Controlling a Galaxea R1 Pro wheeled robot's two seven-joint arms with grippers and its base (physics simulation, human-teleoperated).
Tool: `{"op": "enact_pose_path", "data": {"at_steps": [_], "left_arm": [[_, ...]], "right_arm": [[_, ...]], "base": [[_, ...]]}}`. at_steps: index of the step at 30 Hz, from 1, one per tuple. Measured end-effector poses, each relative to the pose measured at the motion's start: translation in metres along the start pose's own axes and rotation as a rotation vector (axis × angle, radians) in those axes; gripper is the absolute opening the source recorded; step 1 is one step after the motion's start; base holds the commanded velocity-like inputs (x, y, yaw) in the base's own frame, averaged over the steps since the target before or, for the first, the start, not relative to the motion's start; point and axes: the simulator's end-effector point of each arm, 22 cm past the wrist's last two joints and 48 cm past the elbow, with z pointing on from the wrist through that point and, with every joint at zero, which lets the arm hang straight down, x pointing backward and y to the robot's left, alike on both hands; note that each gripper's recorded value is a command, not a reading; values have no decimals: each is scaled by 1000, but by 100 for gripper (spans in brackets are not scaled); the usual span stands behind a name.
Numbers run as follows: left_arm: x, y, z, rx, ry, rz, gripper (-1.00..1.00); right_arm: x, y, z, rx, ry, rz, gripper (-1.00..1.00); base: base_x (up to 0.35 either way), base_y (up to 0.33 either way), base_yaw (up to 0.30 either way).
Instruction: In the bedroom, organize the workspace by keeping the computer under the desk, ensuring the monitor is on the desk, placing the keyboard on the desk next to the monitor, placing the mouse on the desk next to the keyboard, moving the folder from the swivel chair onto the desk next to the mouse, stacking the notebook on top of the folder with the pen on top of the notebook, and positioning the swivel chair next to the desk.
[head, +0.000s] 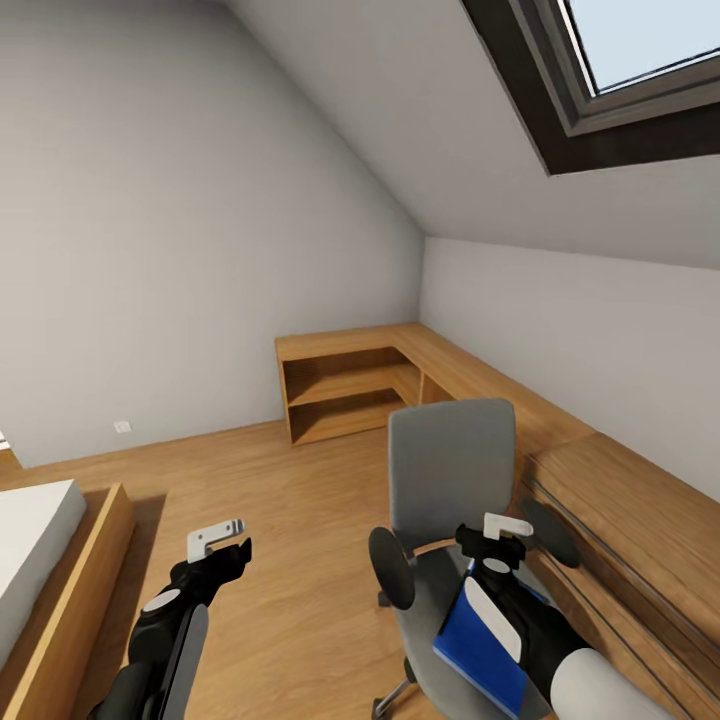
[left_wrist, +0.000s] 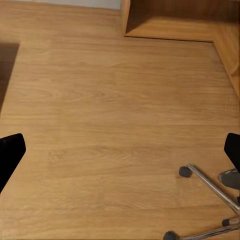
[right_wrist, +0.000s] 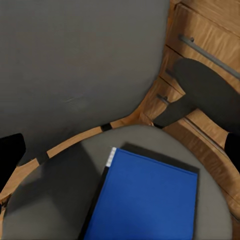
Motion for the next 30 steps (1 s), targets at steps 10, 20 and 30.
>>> {"op": "enact_pose_path", "data": {"at_steps": [10, 20, 30], "left_arm": [[-43, 0, -15, 7, -105, -17, 100], [-42, 3, -10, 4, -118, -20, 100], [-31, 6, -1, 1, -108, -20, 100]], "right_arm": [[1, -1, 16, -140, -33, -22, 100], [3, -1, 25, -162, -87, -7, 100], [12, -2, 33, -154, -84, -5, 100]], "base": [[3, 2, 0], [0, 0, 0], [0, 0, 0]]}}
